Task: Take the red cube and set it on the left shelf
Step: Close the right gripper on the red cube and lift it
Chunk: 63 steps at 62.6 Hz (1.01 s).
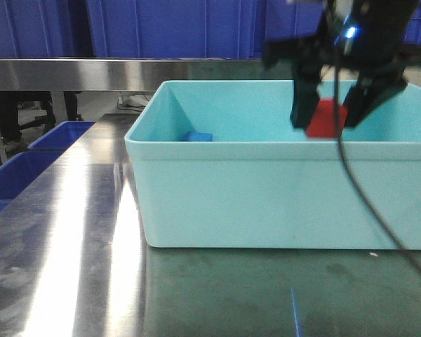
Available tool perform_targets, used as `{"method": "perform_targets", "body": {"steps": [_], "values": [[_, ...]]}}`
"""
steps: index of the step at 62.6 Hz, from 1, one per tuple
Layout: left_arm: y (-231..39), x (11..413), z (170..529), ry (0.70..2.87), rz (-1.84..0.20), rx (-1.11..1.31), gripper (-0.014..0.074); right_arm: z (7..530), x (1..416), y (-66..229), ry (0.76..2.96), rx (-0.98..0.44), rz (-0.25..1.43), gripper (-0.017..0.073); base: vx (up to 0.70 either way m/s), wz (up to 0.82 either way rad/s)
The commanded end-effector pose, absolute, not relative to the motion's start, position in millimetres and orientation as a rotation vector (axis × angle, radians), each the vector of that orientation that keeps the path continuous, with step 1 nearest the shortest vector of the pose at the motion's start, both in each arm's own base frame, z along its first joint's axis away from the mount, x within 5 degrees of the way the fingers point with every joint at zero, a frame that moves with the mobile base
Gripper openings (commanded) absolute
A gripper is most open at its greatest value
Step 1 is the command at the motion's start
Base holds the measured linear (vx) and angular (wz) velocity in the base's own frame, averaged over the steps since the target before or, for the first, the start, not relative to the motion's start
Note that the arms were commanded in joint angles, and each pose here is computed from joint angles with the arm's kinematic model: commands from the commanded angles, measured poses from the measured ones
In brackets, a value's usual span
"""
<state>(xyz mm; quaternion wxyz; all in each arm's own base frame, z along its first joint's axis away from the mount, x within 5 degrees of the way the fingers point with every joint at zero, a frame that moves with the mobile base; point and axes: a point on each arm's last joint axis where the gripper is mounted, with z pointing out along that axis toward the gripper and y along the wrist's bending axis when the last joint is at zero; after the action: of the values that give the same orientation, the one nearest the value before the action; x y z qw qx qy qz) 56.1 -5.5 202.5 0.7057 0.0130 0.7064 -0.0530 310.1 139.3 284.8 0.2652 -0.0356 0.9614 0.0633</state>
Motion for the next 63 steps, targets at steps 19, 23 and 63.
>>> {"method": "perform_targets", "body": {"steps": [19, 23, 63], "values": [[-5.0, 55.9, 203.1, 1.494, -0.123, 0.02, 0.0101, 406.6, 229.3, 85.5, 2.088, -0.193, 0.104, 0.0113, -0.01, 0.06], [-5.0, 55.9, 203.1, 1.494, -0.123, 0.02, 0.0101, 404.5, 211.7, 77.2, 2.046, -0.204, 0.107, 0.0113, 0.0, 0.0], [-5.0, 55.9, 203.1, 1.494, -0.123, 0.02, 0.0101, 338.6, 88.7, 25.1, 1.738, -0.264, 0.176, 0.0113, 0.0, 0.0]]}}
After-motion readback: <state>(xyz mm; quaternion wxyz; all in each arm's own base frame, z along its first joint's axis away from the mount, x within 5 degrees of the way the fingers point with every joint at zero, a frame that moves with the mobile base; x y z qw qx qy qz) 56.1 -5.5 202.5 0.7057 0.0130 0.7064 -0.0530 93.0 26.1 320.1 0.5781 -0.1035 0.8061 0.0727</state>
